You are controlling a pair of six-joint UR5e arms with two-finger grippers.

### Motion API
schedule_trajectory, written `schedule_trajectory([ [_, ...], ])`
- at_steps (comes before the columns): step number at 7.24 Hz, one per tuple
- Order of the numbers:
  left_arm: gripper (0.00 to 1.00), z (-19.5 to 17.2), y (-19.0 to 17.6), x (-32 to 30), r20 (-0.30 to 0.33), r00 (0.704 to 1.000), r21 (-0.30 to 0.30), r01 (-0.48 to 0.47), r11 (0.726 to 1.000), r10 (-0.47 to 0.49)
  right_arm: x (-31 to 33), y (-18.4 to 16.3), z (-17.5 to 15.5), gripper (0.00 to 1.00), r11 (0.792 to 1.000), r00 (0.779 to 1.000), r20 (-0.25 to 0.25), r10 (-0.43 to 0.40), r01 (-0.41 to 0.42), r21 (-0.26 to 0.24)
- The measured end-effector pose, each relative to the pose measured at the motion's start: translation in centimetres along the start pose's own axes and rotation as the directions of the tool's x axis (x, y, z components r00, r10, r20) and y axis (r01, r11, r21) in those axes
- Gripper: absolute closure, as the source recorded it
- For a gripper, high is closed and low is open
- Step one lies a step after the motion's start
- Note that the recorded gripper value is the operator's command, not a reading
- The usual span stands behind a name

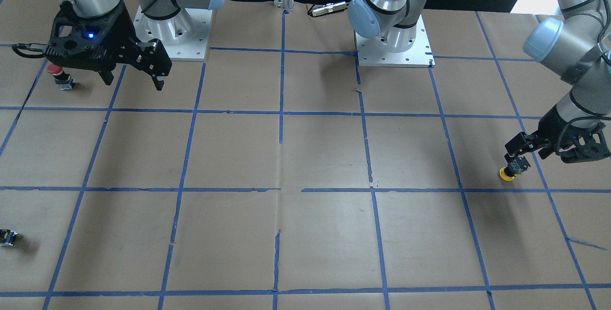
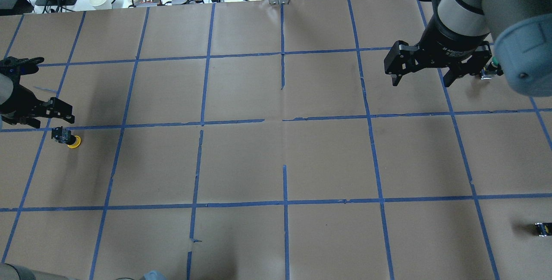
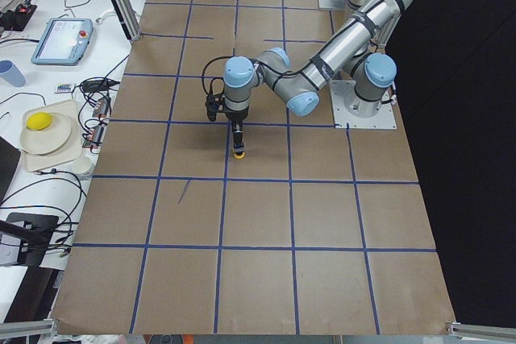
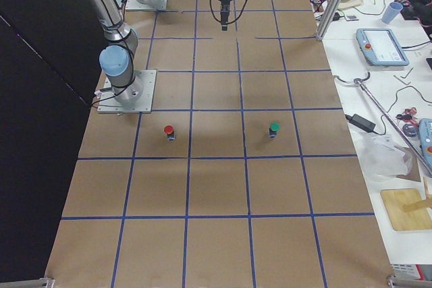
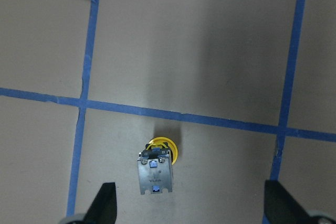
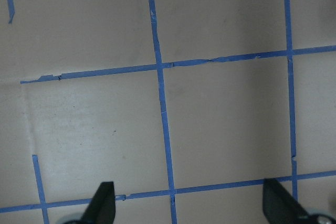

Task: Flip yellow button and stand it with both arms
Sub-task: 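Lower the left gripper over the yellow button body and close on it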

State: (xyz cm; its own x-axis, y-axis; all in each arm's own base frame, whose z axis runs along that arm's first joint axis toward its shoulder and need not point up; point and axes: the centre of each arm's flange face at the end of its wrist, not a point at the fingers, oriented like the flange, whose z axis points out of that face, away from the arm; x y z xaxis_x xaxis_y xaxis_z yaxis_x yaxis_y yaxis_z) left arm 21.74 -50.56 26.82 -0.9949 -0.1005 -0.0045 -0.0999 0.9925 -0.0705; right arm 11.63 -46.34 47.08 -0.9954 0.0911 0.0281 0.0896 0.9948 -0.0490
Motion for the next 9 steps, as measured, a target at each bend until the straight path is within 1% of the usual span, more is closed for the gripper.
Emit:
schedule_trajectory([
  [1, 0.02, 1.0, 0.1, -1.1, 0.003, 1.0, 0.005, -0.018, 1.0, 0.018, 0.0, 0.0, 0.1, 0.0, 1.0, 1.0, -0.003, 0.001, -0.001, -0.003],
  [2, 0.02, 2.0, 0.3, -2.6, -0.002, 1.0, 0.011, -0.01, 1.0, 0.01, 0.0, 0.1, 0.3, 0.0, 1.0, 1.0, -0.004, 0.006, -0.006, -0.006],
  [4, 0.02, 3.9, 0.5, -4.0, -0.054, 0.998, 0.021, 0.043, 0.999, -0.042, 0.0, 0.3, 0.6, 0.0, 1.0, 1.0, -0.005, 0.012, -0.012, -0.017],
  [5, 0.11, 4.2, 0.4, -3.9, -0.07, 0.994, 0.021, 0.087, 0.996, -0.085, 0.0, 0.5, 0.8, 0.0, 1.0, 1.0, -0.006, 0.011, -0.011, -0.026],
  [6, 0.22, 4.4, 0.4, -3.8, -0.075, 0.991, 0.018, 0.111, 0.994, -0.109, -0.1, 0.7, 1.0, 0.0, 0.999, 1.0, -0.006, 0.011, -0.011, -0.039],
  [7, 0.37, 4.5, 0.5, -3.8, -0.074, 0.99, 0.013, 0.119, 0.993, -0.117, 0.0, 0.8, 0.9, 0.0, 0.999, 1.0, -0.005, 0.01, -0.01, -0.042],
  [8, 0.58, 4.4, 0.5, -3.7, -0.072, 0.99, 0.01, 0.12, 0.993, -0.119, 0.1, 0.7, 0.6, 0.0, 0.999, 1.0, -0.004, 0.008, -0.008, -0.032],
  [9, 0.64, 4.2, 0.6, -3.7, -0.069, 0.99, 0.01, 0.12, 0.993, -0.119, 0.1, 0.6, 0.3, 0.0, 1.0, 1.0, -0.001, 0.006, -0.006, -0.02],
])
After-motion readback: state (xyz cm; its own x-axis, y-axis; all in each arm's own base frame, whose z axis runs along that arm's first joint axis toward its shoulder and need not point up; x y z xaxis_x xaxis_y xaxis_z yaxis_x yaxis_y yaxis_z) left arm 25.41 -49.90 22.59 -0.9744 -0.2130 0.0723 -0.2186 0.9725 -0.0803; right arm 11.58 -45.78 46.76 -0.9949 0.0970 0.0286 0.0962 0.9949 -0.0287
